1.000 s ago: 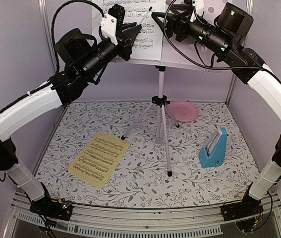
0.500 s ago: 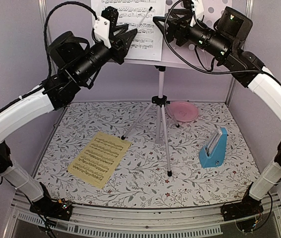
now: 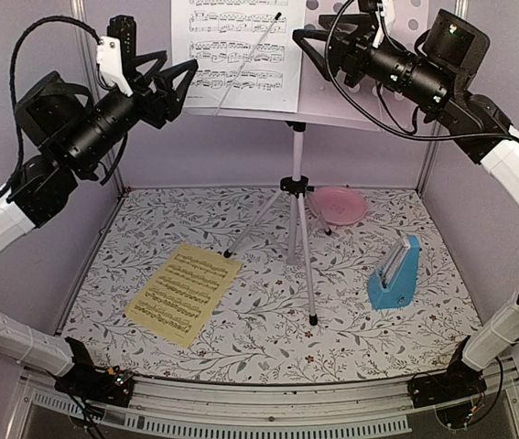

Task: Set up the instrument practice props

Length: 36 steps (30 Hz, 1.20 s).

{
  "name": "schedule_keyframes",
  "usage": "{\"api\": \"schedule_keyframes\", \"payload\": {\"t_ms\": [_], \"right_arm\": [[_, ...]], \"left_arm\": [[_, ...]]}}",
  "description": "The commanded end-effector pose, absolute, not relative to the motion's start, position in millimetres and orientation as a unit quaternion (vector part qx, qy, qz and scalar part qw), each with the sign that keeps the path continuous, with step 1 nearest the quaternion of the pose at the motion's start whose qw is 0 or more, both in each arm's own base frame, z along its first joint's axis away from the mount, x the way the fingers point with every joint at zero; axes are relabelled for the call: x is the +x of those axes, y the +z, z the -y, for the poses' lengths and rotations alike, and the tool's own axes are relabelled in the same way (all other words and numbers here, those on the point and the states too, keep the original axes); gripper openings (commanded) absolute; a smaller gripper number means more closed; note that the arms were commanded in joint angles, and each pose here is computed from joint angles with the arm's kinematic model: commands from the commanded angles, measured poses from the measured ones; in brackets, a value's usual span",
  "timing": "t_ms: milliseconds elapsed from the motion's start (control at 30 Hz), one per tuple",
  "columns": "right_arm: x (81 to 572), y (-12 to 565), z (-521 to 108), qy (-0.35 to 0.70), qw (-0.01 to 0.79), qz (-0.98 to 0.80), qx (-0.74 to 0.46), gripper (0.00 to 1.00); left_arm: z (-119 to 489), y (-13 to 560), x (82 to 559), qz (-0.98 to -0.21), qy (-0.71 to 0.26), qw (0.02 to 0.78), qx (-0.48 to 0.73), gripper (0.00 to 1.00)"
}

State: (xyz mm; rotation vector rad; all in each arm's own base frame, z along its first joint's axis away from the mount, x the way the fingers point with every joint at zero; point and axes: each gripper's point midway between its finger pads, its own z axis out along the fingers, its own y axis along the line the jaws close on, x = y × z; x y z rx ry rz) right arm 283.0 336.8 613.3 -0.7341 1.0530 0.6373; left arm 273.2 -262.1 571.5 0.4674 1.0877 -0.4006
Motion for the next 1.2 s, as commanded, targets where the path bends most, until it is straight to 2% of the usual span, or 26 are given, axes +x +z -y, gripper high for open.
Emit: {"api": "schedule_keyframes", "payload": {"t_ms": [0, 167, 367, 633, 767, 900, 1167], "right_arm": [[258, 592, -338, 0.348, 0.697, -0.507, -0.370, 0.76], [243, 551, -343, 0.387, 0.646, -0.540, -0.376, 0.76], [226, 492, -342, 0.416, 0.597, -0.582, -0.362, 0.76], [213, 390, -347, 0.428, 0.523, -0.646, -0.354, 0.75], [207, 352, -362, 0.435, 0.497, -0.663, -0.352, 0.73], [201, 328, -377, 0.444, 0.476, -0.670, -0.356, 0.72], [201, 320, -385, 0.451, 0.467, -0.670, -0.359, 0.72]], "left_arm": [[233, 508, 281, -0.609, -0.205, 0.745, 0.181, 0.68], [208, 407, 284, -0.711, -0.217, 0.655, 0.138, 0.69], [184, 293, 273, -0.780, -0.269, 0.561, 0.066, 0.69], [123, 187, 272, -0.853, -0.248, 0.432, -0.153, 0.74], [94, 139, 258, -0.871, -0.219, 0.363, -0.247, 0.77], [62, 116, 243, -0.863, -0.177, 0.348, -0.321, 0.73], [14, 63, 210, -0.858, -0.067, 0.286, -0.422, 0.67]]}}
